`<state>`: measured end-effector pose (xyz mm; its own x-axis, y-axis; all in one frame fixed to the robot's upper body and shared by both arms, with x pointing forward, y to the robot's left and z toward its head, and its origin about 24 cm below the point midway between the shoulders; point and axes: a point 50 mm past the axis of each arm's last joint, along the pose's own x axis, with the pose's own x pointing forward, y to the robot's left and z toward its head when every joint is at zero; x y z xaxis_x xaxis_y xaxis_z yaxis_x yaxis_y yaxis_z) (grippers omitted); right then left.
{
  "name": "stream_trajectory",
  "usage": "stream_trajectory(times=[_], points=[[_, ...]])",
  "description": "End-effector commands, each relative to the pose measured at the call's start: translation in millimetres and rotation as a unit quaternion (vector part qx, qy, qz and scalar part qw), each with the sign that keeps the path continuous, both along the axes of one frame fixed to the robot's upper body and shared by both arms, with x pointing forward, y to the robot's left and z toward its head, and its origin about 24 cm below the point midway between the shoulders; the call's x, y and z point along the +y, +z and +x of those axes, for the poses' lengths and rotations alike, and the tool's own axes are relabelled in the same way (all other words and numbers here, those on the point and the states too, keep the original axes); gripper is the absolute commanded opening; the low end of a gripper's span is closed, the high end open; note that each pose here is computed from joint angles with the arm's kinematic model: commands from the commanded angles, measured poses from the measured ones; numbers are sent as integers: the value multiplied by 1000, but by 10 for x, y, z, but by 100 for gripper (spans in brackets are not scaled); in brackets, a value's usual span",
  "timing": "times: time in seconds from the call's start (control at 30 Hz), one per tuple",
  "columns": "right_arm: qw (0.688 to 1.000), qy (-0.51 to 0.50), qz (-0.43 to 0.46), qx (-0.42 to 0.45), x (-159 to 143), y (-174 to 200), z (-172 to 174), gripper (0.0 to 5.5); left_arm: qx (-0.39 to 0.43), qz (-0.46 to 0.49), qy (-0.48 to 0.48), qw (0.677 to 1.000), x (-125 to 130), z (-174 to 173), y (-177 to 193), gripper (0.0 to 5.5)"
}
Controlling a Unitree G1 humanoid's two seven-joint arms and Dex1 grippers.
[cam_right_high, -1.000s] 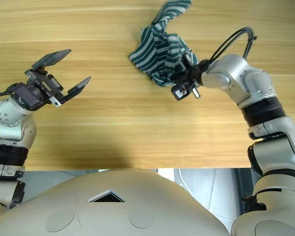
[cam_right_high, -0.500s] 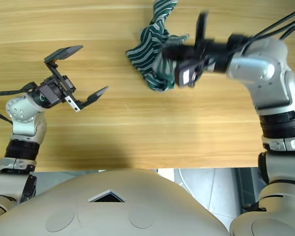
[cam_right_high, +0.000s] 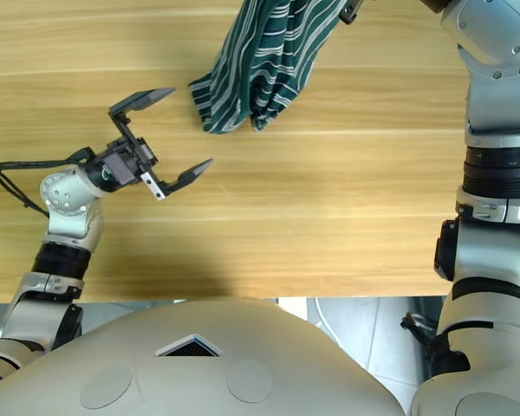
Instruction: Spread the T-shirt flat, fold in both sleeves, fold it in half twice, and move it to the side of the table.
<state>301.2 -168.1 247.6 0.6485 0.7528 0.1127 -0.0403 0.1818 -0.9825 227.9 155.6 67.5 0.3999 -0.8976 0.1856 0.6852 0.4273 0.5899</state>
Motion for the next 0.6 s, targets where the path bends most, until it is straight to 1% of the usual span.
stream_trajectory(times=[0.03,0.1,0.2,0.33,0.4,0.5,0.6], points=[[1000,-2,-8,-3,0,1,-10,0,1,0,31,1000,-34,120,-13,539],[1000,0,-7,-3,2,9,-18,0,10,3,57,998,-62,206,-59,539],[1000,1,-5,-4,7,20,-18,0,35,19,79,996,-186,284,-194,539],[1000,-1,-2,-7,4,46,-17,0,74,30,77,994,-449,241,-427,539],[1000,-3,-1,-8,4,56,-14,0,84,46,60,994,-573,154,-533,539],[1000,-6,0,-8,1,67,-5,0,81,60,35,994,-670,32,-596,493],[1000,-8,1,-6,4,63,-2,0,78,64,41,994,-681,22,-601,444]])
